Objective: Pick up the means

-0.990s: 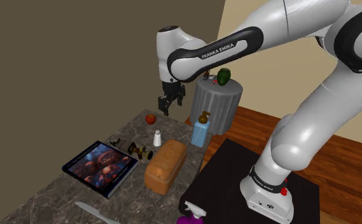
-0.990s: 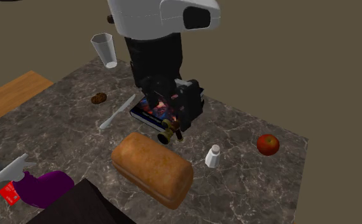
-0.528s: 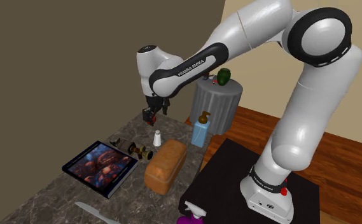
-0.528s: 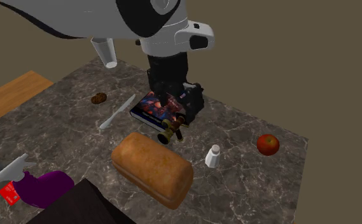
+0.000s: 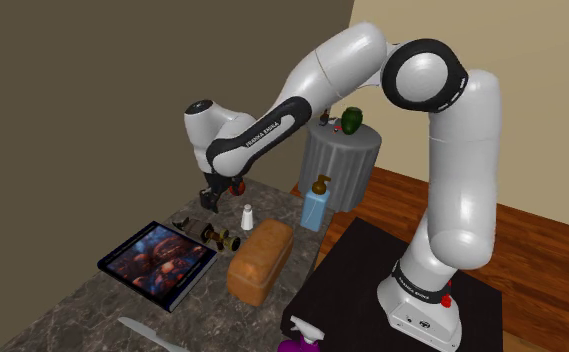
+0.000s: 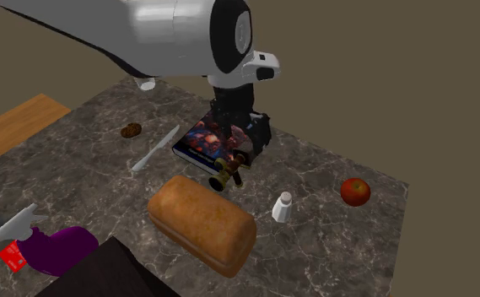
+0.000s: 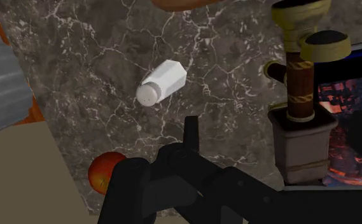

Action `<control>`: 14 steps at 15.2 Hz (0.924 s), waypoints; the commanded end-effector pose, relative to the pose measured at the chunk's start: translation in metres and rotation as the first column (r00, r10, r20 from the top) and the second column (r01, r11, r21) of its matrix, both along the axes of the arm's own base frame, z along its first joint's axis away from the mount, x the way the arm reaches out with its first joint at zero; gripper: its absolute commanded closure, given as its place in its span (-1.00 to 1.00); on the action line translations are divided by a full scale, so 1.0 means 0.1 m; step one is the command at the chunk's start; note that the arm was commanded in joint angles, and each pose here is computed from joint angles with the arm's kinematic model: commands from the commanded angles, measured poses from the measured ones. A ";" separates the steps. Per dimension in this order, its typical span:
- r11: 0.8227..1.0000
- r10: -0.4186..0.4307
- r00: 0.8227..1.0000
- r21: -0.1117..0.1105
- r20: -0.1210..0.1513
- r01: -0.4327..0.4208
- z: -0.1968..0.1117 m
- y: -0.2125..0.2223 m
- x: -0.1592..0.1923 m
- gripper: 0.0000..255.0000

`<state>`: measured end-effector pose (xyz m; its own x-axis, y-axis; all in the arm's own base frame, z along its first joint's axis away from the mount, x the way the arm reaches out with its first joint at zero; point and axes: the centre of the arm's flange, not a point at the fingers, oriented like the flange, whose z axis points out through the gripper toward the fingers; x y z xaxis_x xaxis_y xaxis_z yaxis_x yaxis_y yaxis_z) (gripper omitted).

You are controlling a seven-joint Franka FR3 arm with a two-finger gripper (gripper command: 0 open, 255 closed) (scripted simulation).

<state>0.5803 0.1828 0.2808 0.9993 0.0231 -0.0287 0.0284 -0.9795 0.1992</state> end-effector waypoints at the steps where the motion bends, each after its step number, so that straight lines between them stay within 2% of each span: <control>1: 1.000 0.008 1.000 -0.006 0.000 -0.008 -0.24 0.11 0.14 -1.00; 10: 0.999 0.043 0.999 -0.029 -0.002 -0.043 -1.11 0.59 0.80 -1.00; 14: 0.999 0.043 0.999 -0.029 -0.002 -0.043 -1.28 0.60 0.81 -1.00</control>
<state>0.6616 0.2416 0.1591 0.9974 0.0653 -0.0314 0.0707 -0.9712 0.2276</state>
